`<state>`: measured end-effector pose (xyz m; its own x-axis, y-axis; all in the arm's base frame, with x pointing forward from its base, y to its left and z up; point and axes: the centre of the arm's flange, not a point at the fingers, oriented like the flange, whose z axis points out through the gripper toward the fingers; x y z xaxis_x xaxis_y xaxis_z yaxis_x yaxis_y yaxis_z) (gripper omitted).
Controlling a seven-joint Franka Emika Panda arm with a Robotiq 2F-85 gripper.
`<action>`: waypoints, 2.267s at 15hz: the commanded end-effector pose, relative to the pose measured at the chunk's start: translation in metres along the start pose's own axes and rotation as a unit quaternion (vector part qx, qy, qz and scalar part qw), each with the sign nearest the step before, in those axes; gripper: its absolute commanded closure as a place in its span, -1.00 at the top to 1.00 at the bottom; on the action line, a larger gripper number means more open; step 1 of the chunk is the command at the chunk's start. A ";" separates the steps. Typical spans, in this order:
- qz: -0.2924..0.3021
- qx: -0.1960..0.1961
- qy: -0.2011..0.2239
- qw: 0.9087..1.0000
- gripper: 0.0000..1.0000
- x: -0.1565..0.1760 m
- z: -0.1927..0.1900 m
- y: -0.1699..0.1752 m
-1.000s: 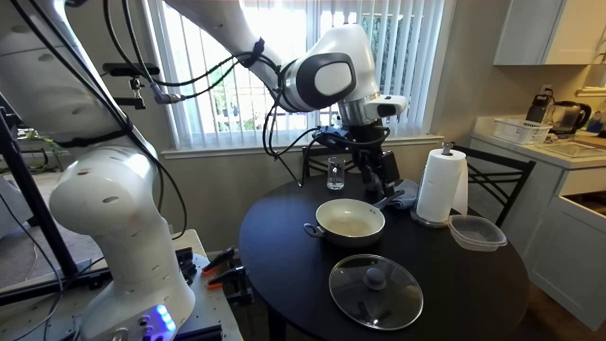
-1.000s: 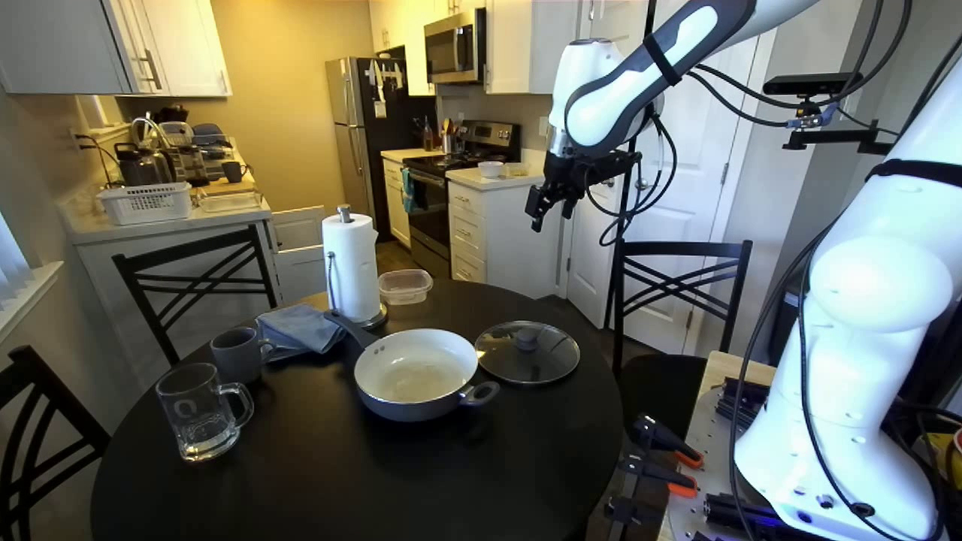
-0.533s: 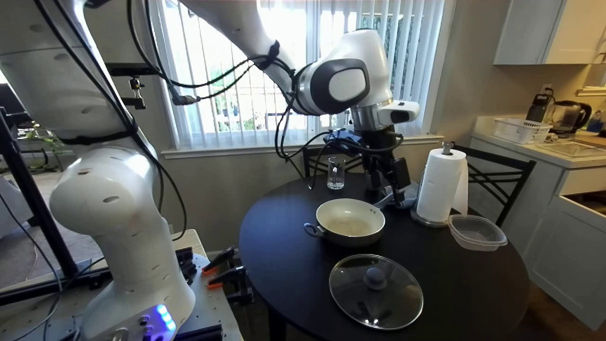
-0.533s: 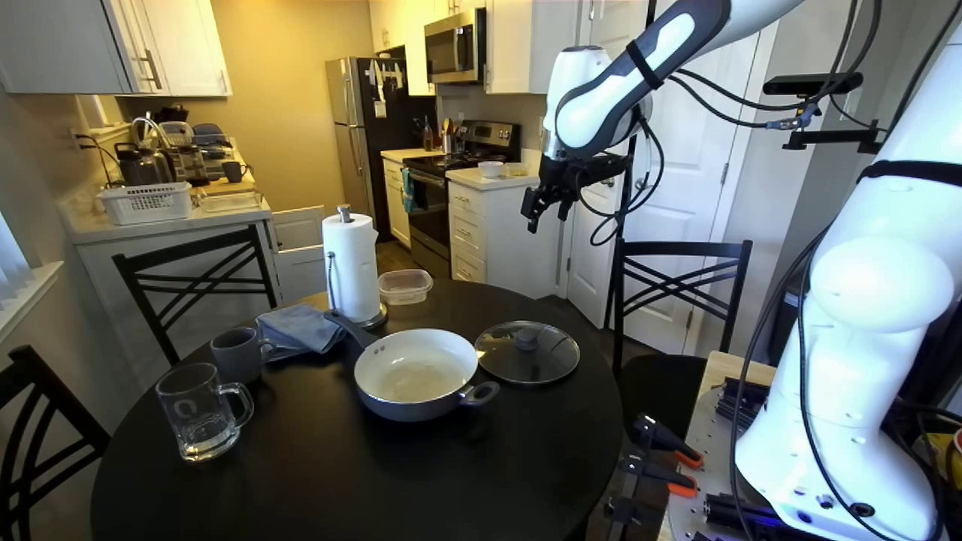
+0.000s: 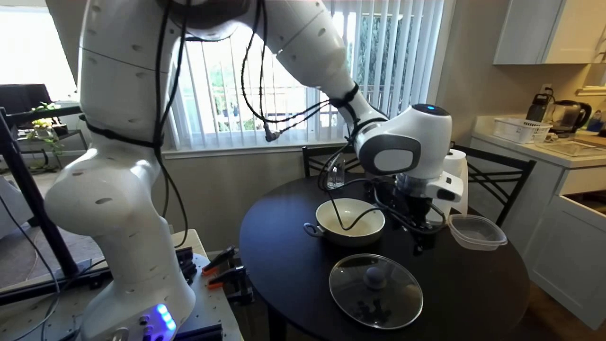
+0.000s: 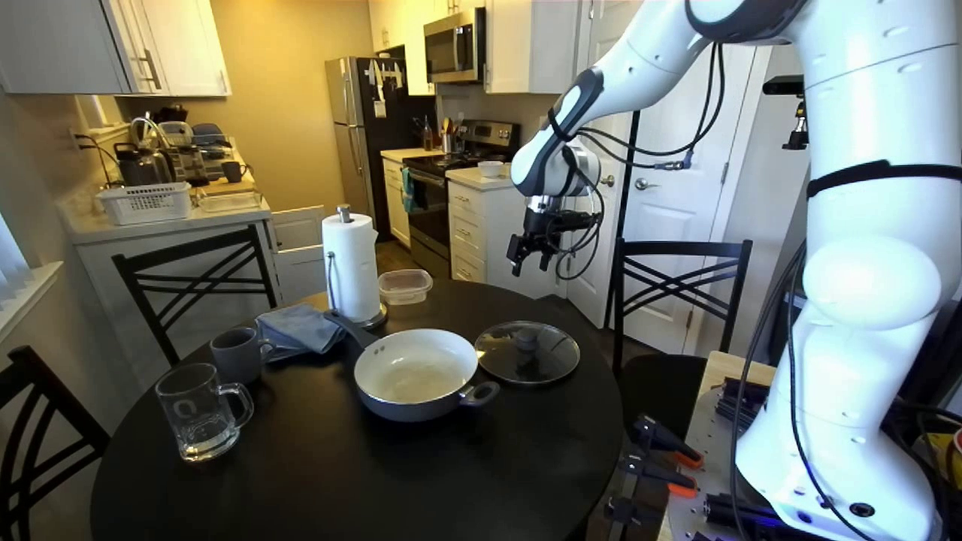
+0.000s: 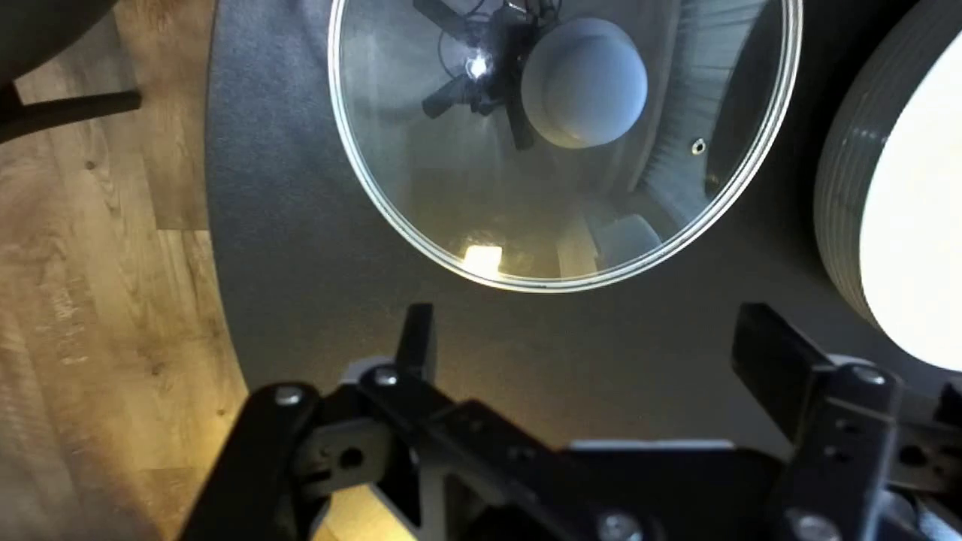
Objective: Put the lid on the pot
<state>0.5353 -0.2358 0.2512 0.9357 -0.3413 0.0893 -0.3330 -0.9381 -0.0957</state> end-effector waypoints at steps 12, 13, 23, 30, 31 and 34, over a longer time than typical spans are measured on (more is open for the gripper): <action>-0.085 -0.076 -0.082 0.990 1.00 0.024 0.098 0.013; -0.085 -0.076 -0.082 0.990 1.00 0.025 0.097 0.013; -0.125 -0.110 -0.078 0.983 1.00 -0.030 0.123 -0.050; -0.143 -0.098 -0.052 0.983 1.00 -0.059 0.127 -0.056; -0.145 -0.096 -0.048 0.984 1.00 -0.060 0.127 -0.056; -0.146 -0.085 -0.039 0.985 1.00 -0.058 0.131 -0.052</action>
<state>0.5252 -0.1589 0.1151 0.9967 -0.0784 -0.0208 -0.0758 -0.9918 0.1031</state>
